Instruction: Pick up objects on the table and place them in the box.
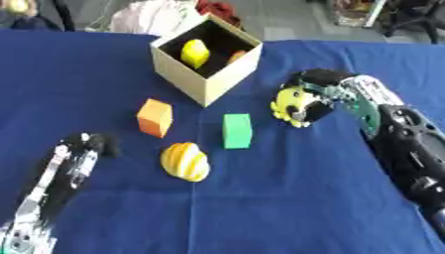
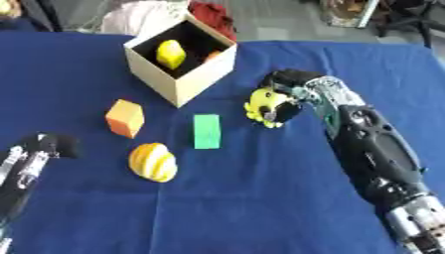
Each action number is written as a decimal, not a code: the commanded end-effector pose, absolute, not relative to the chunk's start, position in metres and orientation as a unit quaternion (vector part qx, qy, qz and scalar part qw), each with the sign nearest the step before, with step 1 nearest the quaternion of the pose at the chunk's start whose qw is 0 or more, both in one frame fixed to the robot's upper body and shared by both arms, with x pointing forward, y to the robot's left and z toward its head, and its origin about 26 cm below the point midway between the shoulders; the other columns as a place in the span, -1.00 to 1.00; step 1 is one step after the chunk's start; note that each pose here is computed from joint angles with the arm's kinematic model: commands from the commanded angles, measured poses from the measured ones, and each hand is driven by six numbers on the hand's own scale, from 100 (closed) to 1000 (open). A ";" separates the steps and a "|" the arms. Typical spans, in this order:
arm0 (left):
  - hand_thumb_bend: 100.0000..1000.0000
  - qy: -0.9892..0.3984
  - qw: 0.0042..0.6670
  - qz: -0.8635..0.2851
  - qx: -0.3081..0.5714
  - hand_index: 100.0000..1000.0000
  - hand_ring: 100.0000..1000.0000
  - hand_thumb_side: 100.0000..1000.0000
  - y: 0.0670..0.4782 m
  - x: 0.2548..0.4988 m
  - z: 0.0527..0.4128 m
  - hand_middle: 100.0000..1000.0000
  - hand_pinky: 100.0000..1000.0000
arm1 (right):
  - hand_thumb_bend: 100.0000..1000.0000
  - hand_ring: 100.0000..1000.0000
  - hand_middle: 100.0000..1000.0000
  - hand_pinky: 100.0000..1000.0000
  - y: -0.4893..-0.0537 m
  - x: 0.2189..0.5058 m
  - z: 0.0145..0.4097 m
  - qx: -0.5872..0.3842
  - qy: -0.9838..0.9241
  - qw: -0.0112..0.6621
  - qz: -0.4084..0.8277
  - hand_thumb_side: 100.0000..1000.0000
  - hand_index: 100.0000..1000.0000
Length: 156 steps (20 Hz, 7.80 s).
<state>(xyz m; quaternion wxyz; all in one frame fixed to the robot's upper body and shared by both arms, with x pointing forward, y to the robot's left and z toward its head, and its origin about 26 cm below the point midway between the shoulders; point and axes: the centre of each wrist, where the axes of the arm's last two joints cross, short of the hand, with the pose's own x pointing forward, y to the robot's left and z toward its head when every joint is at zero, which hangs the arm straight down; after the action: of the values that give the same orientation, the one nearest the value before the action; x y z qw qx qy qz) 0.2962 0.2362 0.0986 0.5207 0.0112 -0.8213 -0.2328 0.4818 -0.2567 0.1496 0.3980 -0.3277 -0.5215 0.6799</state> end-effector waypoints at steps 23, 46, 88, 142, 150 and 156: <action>-1.00 -0.828 0.504 -0.247 0.004 0.25 0.06 0.54 0.234 0.299 0.108 -0.08 0.27 | -1.00 -0.70 -0.77 -0.65 -0.216 0.486 0.243 -0.349 -0.718 0.340 0.496 -0.78 -0.35; -1.00 -0.831 0.491 -0.261 -0.019 0.25 0.05 0.55 0.224 0.302 0.115 -0.08 0.27 | -1.00 0.80 0.81 0.70 -0.185 0.496 0.202 -0.448 -0.671 0.352 0.475 -0.80 0.96; -1.00 -0.824 0.518 -0.227 0.027 0.25 0.05 0.57 0.243 0.298 0.103 -0.09 0.27 | -1.00 0.66 0.80 0.59 -0.206 0.422 0.208 -0.178 -0.594 0.299 0.725 0.51 1.00; -1.00 -0.827 0.511 -0.231 0.023 0.25 0.06 0.56 0.241 0.299 0.106 -0.08 0.27 | -1.00 -0.02 -0.06 -0.05 -0.196 0.444 0.267 -0.293 -0.684 0.243 0.622 -0.76 0.67; -1.00 -0.832 0.499 -0.242 0.010 0.25 0.05 0.55 0.235 0.301 0.113 -0.08 0.27 | -1.00 0.09 0.12 0.22 -0.178 0.475 0.249 -0.381 -0.730 0.249 0.511 -0.86 0.71; -1.00 -0.834 0.493 -0.249 0.000 0.25 0.05 0.54 0.231 0.303 0.116 -0.08 0.27 | -1.00 0.50 0.66 0.50 -0.169 0.491 0.209 -0.399 -0.692 0.304 0.519 -0.80 0.98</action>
<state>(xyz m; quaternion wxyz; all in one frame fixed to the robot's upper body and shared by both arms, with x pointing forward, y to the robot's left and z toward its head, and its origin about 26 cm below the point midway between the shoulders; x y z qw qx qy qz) 0.3026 0.2315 0.1072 0.5076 0.0001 -0.8269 -0.2421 0.4872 -0.1684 0.2009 0.3057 -0.3840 -0.6961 0.5239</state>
